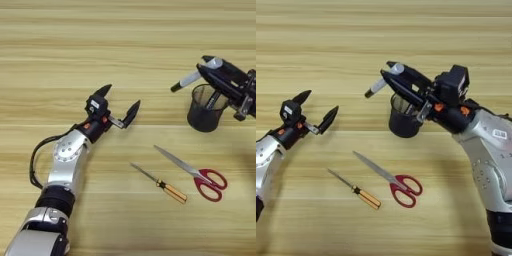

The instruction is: Move the objects on the table

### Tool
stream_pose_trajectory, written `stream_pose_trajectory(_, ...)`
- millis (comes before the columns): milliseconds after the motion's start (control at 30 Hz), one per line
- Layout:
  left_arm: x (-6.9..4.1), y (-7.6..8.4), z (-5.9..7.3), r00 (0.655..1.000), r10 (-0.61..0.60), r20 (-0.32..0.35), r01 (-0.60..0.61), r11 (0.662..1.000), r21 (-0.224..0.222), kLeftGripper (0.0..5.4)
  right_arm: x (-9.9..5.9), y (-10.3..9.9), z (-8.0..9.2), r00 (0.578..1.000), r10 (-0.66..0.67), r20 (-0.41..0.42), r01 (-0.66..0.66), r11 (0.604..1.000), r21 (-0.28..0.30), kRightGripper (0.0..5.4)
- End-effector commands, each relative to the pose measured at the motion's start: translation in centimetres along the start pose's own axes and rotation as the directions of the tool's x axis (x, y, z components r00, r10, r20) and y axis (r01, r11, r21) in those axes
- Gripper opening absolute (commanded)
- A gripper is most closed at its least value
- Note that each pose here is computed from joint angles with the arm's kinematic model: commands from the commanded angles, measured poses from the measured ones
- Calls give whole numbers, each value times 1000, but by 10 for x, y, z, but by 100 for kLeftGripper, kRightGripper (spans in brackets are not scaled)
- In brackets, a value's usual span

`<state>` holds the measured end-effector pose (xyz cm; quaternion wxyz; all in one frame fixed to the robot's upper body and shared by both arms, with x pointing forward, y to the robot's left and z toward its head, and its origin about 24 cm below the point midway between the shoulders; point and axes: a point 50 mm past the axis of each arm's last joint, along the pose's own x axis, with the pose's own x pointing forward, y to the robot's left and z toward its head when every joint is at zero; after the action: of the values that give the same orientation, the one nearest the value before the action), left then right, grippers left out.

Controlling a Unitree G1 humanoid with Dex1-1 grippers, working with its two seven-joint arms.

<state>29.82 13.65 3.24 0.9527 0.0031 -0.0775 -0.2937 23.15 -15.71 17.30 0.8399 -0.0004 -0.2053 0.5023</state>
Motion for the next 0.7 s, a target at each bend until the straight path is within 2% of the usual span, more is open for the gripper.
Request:
stream_pose_trajectory(33, 2, 1, 2, 1000, 1, 9, -2, 1000, 13, 540, 1, 9, -7, 999, 54, -3, -54, 996, 69, 74)
stream_pose_trajectory(267, 2, 1, 2, 1000, 3, 9, -3, 1000, 11, 540, 0, 20, -28, 994, 105, -38, -97, 979, 177, 74)
stream_pose_trajectory(700, 2, 1, 2, 1000, 6, 9, -6, 1000, 11, 540, 1, 40, -58, 980, 175, -91, -140, 944, 300, 74)
